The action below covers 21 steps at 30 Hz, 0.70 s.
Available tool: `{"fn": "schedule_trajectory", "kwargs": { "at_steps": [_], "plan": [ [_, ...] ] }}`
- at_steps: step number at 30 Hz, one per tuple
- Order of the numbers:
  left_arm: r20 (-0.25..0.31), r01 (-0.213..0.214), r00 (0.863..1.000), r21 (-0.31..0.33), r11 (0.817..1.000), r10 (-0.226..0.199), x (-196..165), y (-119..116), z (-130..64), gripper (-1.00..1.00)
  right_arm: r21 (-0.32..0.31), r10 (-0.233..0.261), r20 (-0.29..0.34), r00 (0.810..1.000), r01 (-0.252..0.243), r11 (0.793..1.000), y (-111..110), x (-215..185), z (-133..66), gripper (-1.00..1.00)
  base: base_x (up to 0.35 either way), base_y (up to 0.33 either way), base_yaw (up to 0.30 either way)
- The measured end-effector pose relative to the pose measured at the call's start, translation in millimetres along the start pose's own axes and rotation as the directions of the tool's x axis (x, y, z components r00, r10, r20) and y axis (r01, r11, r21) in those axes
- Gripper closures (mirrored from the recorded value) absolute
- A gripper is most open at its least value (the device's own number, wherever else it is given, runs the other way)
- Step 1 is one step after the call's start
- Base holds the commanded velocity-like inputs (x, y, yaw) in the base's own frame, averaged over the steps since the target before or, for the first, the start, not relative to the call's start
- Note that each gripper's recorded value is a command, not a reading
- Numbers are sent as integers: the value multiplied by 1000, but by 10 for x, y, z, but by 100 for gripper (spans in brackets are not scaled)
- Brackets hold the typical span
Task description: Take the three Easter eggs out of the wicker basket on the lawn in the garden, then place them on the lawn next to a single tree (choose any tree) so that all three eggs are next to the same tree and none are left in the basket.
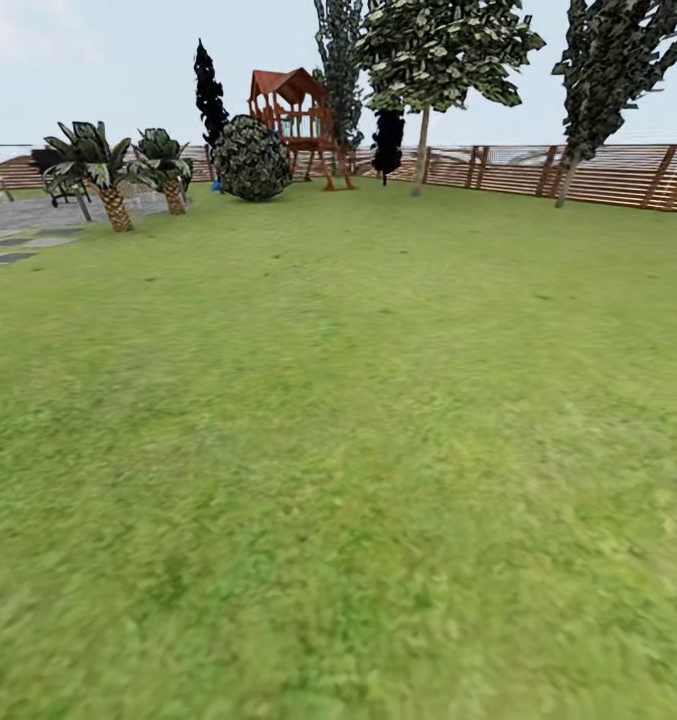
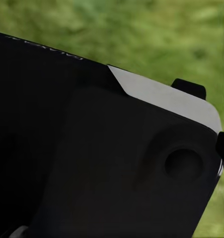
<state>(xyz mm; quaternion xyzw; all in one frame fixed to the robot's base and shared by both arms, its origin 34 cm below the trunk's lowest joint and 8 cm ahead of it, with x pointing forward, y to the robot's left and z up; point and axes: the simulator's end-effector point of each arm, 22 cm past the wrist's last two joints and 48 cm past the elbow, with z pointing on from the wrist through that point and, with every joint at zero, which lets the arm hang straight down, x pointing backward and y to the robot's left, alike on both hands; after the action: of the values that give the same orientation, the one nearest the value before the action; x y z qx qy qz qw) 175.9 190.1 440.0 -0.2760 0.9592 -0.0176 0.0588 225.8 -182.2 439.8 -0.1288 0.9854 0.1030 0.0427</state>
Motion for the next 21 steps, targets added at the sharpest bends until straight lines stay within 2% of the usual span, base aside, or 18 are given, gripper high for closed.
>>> {"fn": "schedule_trajectory", "kwargs": {
  "at_steps": [8, 21],
  "plan": [
    [-6, 0, 1000, -4, 1000, 0, 24, 14, -1, -100, -2, 2, -8, 1000, -2, 1000, 6, 30, 4, -100, 333, -153, 186],
    [-8, 0, 1000, -5, 1000, 0, 30, 18, -1, -100, -4, 2, -10, 1000, -2, 1000, 11, 39, 5, -100, 333, -153, 21]
  ]
}}
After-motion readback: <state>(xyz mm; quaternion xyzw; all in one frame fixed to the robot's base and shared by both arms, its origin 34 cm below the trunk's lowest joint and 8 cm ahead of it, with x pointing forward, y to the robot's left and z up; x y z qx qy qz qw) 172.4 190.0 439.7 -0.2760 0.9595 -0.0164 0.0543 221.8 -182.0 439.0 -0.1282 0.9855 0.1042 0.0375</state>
